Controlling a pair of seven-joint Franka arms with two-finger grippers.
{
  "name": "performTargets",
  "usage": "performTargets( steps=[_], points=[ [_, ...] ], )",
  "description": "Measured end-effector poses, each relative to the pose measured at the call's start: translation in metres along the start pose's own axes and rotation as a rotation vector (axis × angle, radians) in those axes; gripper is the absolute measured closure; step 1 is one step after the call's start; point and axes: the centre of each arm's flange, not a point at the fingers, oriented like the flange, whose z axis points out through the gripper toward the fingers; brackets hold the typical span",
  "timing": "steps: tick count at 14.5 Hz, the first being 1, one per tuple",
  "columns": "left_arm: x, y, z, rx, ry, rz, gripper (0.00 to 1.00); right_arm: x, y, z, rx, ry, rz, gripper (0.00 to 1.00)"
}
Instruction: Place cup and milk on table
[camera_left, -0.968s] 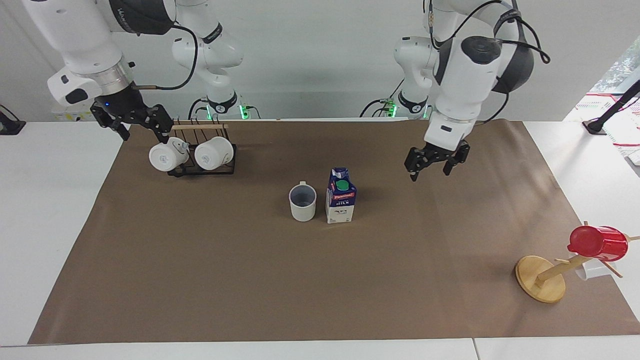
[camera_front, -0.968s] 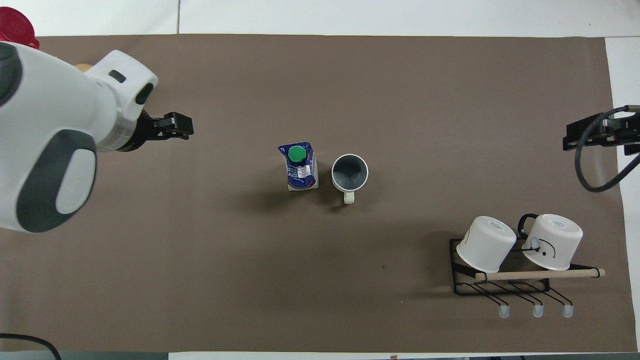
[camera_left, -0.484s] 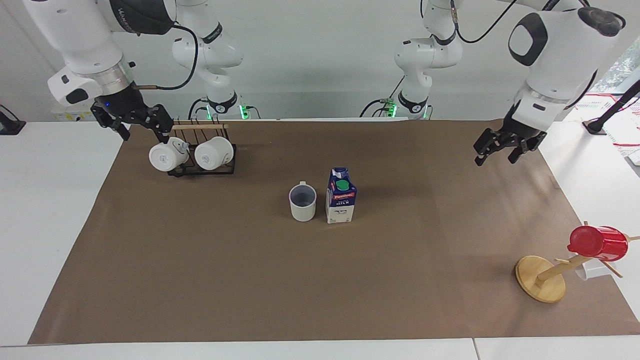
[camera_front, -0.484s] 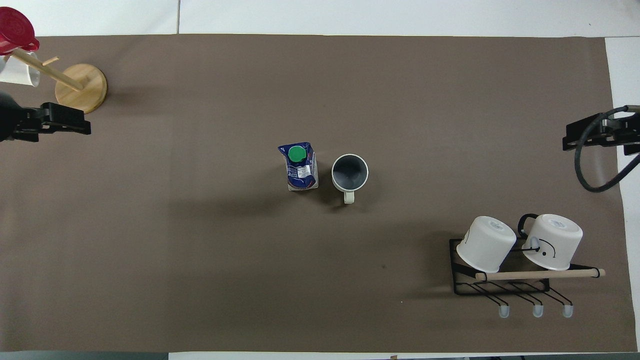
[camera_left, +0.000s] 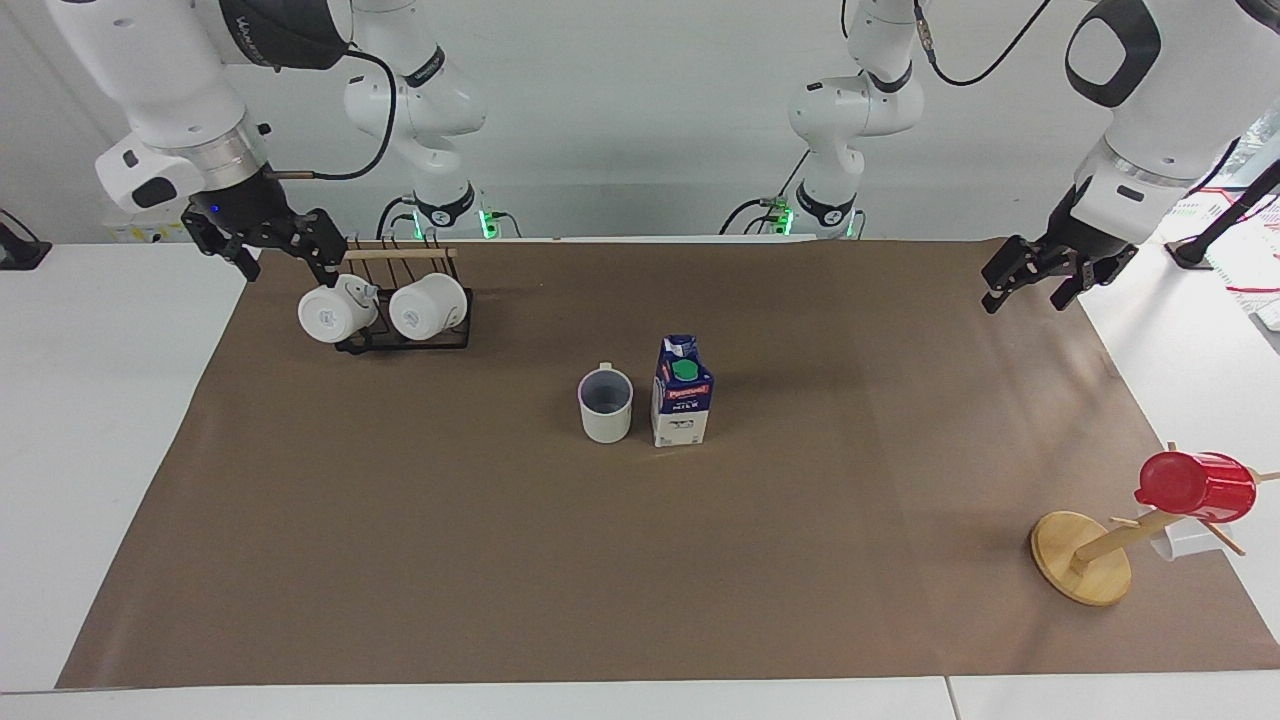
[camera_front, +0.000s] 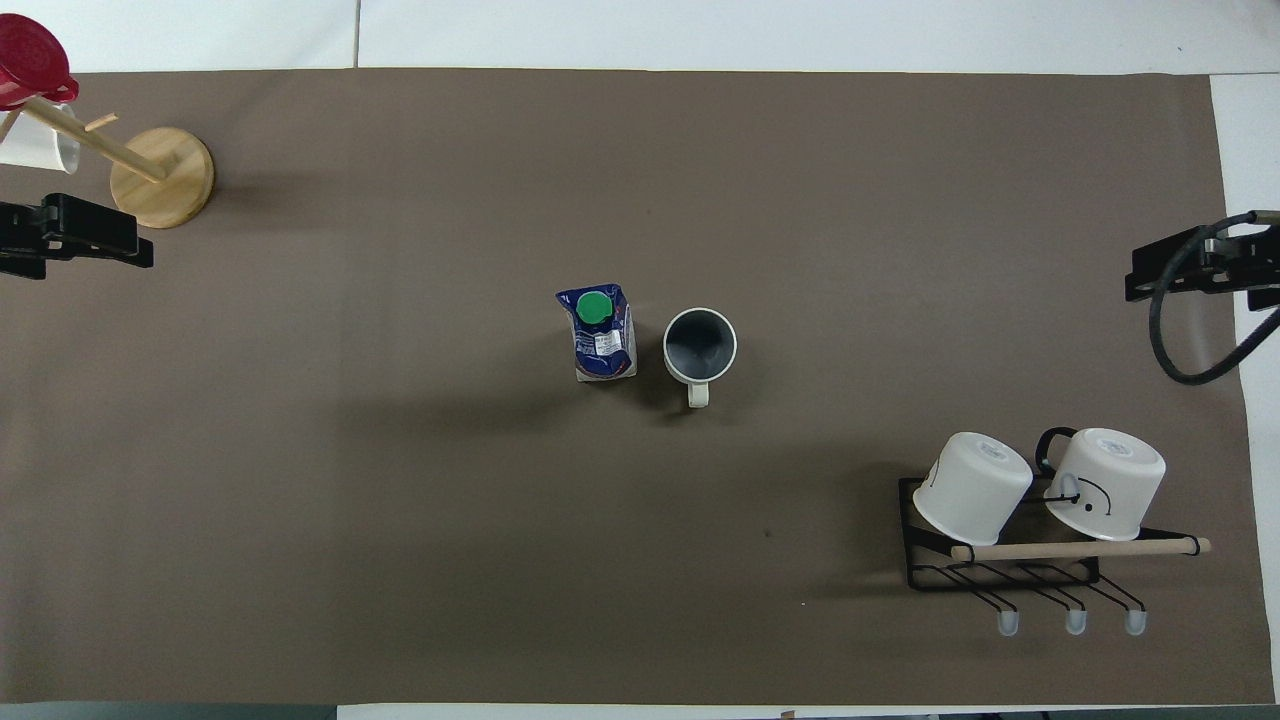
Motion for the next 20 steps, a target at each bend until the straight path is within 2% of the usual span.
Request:
performTargets(
  steps=[8,20],
  points=[
    [-0.008,0.021,-0.002,0.013,-0.022,0.045,0.0,0.0,0.001,0.0,-0.001,0.0,0.001,0.0],
    [-0.026,0.016,-0.017,0.022,-0.063,0.037,0.0,0.0,0.002,0.0,0.0,-0.001,0.003,0.0]
  ],
)
